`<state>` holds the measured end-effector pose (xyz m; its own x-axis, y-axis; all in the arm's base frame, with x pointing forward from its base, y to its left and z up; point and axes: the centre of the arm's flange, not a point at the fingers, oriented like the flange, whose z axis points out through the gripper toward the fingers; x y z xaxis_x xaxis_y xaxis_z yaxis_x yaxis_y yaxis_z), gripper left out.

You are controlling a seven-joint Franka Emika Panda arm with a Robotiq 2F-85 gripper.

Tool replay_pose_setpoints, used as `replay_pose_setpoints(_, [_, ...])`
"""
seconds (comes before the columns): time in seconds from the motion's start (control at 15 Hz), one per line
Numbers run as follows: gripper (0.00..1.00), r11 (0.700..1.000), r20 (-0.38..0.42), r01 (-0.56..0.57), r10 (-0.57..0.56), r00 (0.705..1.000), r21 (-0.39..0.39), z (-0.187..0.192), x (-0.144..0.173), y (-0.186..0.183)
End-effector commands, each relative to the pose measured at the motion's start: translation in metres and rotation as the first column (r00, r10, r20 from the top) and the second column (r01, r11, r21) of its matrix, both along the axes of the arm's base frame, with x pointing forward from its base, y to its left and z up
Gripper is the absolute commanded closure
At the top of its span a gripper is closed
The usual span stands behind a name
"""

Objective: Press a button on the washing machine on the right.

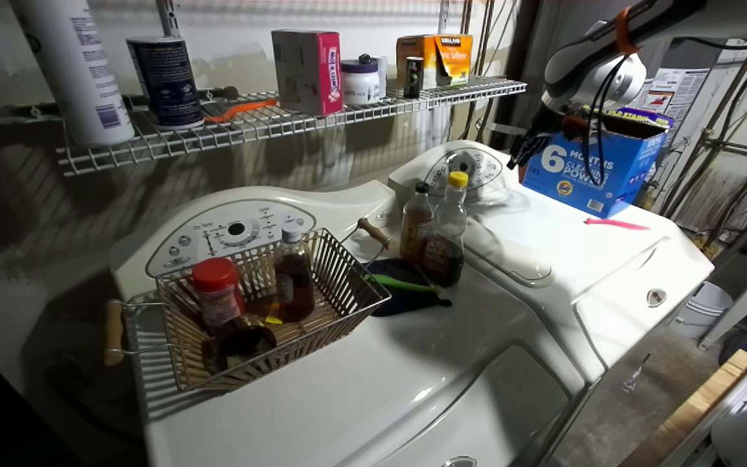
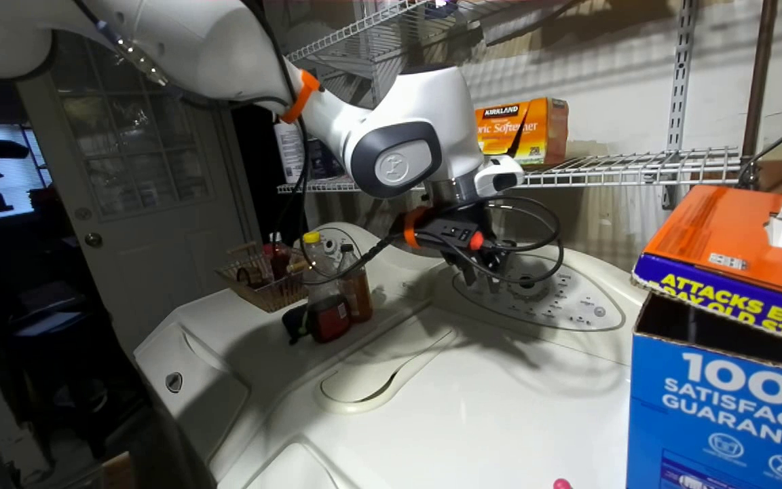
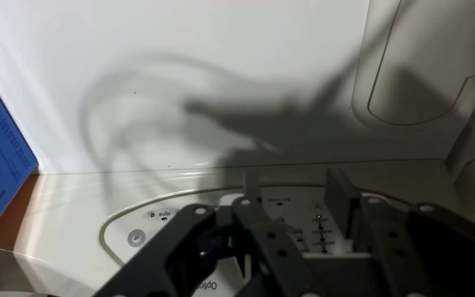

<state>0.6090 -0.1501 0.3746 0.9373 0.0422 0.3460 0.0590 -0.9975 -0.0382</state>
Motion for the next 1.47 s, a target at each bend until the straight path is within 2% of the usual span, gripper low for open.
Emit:
replay_pose_setpoints(0.0, [0.84, 1.0, 0.04, 0.003, -0.004, 0.999, 0.028, -0.021, 0.033, -0.006])
replay_pose_setpoints(0.2, [1.0, 0.999, 0.045, 0.004, -0.006, 0.999, 0.044, -0.039, 0.048, -0.007])
replay_pose_setpoints(0.27, [1.0, 0.999, 0.052, 0.002, -0.004, 0.999, 0.051, -0.044, 0.054, -0.006])
replay_pose_setpoints(0.33, [0.93, 1.0, 0.019, 0.011, -0.011, 1.0, 0.027, -0.034, 0.031, 0.001])
replay_pose_setpoints(0.4, [0.99, 0.999, 0.021, 0.011, -0.011, 1.0, 0.03, -0.039, 0.035, 0.001])
replay_pose_setpoints(1.2, [1.0, 0.999, 0.028, 0.012, -0.013, 1.0, 0.034, -0.043, 0.043, 0.0])
replay_pose_setpoints(1.4, [1.0, 1.0, 0.03, -0.002, 0.002, 1.0, 0.013, -0.046, 0.058, 0.0])
